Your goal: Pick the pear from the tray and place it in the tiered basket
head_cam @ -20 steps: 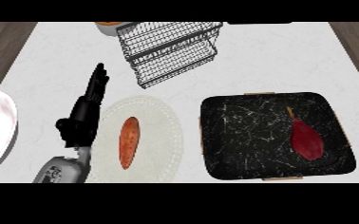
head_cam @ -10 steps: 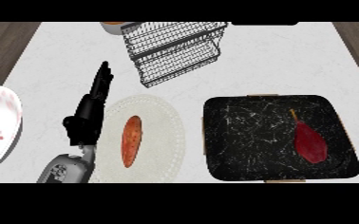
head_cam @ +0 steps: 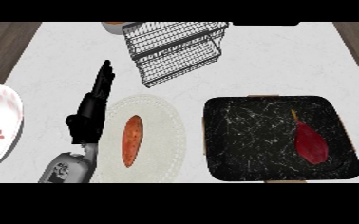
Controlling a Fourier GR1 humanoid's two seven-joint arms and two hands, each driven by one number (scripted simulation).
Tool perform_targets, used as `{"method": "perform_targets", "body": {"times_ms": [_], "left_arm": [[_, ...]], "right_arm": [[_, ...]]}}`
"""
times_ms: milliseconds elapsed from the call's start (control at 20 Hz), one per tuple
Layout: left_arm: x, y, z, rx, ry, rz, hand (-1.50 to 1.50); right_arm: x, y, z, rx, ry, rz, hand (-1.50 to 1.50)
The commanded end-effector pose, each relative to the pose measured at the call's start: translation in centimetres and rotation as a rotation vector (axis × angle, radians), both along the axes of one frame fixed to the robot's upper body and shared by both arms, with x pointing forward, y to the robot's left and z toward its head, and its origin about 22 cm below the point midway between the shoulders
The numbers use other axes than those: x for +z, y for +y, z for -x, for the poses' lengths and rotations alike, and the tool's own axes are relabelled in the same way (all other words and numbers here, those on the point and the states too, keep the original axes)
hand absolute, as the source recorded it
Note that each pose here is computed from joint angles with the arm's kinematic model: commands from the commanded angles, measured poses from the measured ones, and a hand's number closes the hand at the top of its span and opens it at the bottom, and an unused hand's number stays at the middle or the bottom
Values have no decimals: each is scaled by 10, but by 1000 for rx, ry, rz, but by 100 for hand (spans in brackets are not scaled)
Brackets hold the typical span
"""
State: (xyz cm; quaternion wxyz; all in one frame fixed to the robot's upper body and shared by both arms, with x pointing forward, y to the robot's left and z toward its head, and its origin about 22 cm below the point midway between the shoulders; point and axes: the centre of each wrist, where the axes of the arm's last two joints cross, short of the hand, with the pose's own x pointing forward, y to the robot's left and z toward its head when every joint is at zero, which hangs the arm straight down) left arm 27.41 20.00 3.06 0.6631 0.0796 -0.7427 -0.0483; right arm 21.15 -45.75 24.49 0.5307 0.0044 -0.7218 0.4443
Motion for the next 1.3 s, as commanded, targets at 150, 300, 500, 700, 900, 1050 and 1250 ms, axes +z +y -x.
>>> {"method": "perform_targets", "body": {"times_ms": [150, 300, 500, 700, 900, 1050, 1250], "left_arm": [[8, 5, -11, 10, 7, 2, 0], [-1, 7, 3, 12, 1, 8, 0], [14, 2, -4, -19, 0, 3, 0], [-3, -5, 4, -24, -2, 15, 0], [-1, -10, -3, -2, 8, -13, 0], [0, 0, -1, -6, 4, 6, 0], [3, -12, -4, -12, 3, 1, 0]], "right_arm": [[-6, 19, 2, 178, 94, 185, -150], [-5, 11, 12, 153, 110, 206, -150], [-4, 28, 7, 114, 69, 251, -150], [1, 29, -2, 86, 56, 291, -150], [-7, 35, 0, 99, 34, 306, -150], [-7, 46, 2, 139, 5, 341, -150], [-22, 65, -3, 145, -100, 362, -150]]}}
